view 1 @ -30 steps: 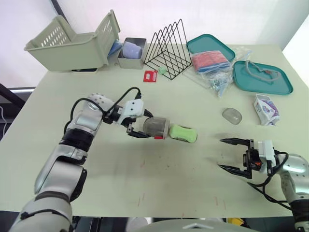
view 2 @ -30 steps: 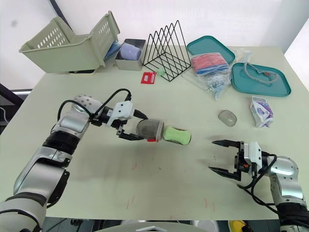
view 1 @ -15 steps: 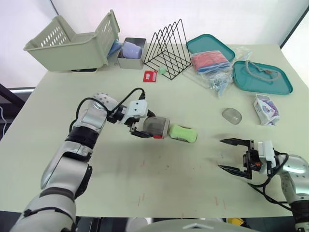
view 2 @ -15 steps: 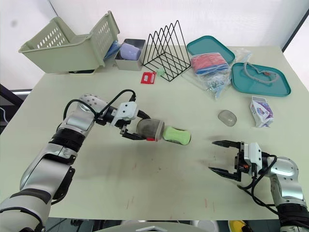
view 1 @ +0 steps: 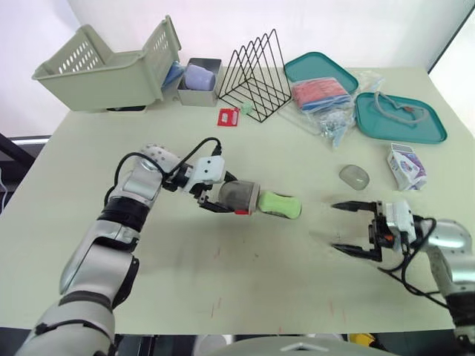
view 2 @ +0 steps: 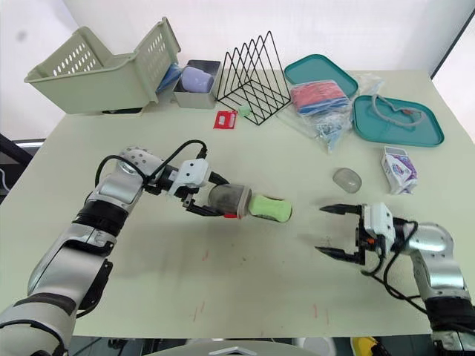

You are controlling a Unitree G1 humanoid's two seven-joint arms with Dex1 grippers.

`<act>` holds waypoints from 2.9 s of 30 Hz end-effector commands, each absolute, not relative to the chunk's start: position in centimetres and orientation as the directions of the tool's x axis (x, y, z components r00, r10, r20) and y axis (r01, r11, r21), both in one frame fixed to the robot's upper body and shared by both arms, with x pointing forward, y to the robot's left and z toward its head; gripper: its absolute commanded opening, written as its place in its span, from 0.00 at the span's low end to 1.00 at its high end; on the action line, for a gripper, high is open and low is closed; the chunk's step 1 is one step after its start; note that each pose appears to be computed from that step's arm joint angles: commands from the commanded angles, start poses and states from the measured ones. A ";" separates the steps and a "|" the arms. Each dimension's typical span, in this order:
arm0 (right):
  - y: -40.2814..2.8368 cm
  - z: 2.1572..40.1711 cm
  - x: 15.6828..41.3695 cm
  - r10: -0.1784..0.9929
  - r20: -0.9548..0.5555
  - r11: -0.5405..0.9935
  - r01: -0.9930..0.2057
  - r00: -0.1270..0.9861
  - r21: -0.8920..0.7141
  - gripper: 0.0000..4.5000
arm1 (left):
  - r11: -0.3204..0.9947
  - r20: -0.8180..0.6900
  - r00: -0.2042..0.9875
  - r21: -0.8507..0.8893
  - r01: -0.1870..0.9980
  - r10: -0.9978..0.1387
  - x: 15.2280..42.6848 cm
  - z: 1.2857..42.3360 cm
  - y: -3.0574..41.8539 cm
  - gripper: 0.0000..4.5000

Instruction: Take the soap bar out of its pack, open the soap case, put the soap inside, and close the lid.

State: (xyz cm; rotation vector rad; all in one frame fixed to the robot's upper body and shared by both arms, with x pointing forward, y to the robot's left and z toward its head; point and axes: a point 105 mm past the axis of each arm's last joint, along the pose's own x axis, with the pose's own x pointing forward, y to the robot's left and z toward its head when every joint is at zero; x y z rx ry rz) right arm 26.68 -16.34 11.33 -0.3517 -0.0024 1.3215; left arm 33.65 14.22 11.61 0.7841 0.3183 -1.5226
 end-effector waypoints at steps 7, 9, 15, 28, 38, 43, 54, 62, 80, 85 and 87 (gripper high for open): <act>-9.8 13.5 28.7 0.872 -0.419 0.156 -0.955 0.254 -0.253 1.00 | -0.115 -0.612 0.097 0.297 0.948 -0.785 33.2 12.6 14.0 0.77; -9.2 13.2 29.0 0.841 -0.478 0.148 -0.958 0.253 -0.246 1.00 | -0.107 -0.607 0.103 0.301 0.948 -0.788 33.2 12.7 13.9 0.77; -8.2 12.7 30.1 0.770 -0.560 0.198 -0.948 0.308 -0.249 1.00 | -0.094 -0.602 0.120 0.313 0.945 -0.790 33.3 12.8 13.8 0.77; -7.1 11.2 30.4 0.715 -0.623 0.238 -0.949 0.316 -0.208 1.00 | -0.086 -0.594 0.126 0.316 0.945 -0.794 33.2 13.0 13.6 0.77; -7.1 10.6 30.2 0.705 -0.641 0.254 -0.952 0.303 -0.172 0.80 | -0.085 -0.592 0.127 0.317 0.945 -0.796 33.2 13.1 13.4 0.77; -7.2 10.5 30.0 0.703 -0.648 0.237 -0.956 0.293 -0.175 0.54 | -0.088 -0.591 0.126 0.319 0.944 -0.796 33.3 13.1 13.2 0.77; -7.3 12.9 30.1 0.722 -0.639 0.157 -0.963 0.263 -0.219 0.54 | -0.101 -0.597 0.115 0.316 0.943 -0.794 33.2 12.7 13.0 0.77; -6.6 12.8 30.2 0.725 -0.636 0.154 -0.962 0.264 -0.224 0.54 | -0.108 -0.579 0.104 0.320 0.941 -0.809 33.1 12.9 12.2 0.77; -5.5 14.4 30.4 0.678 -0.689 0.088 -0.959 0.255 -0.268 0.54 | -0.120 -0.516 0.067 0.321 0.940 -0.854 32.8 13.2 9.2 0.77; -4.9 15.5 30.3 0.695 -0.672 0.079 -0.956 0.255 -0.282 0.54 | -0.113 -0.512 0.075 0.327 0.938 -0.856 33.0 13.0 9.0 0.77; -4.6 15.7 30.2 0.709 -0.659 0.080 -0.957 0.251 -0.278 0.83 | -0.107 -0.508 0.080 0.330 0.938 -0.858 33.1 13.1 8.9 0.77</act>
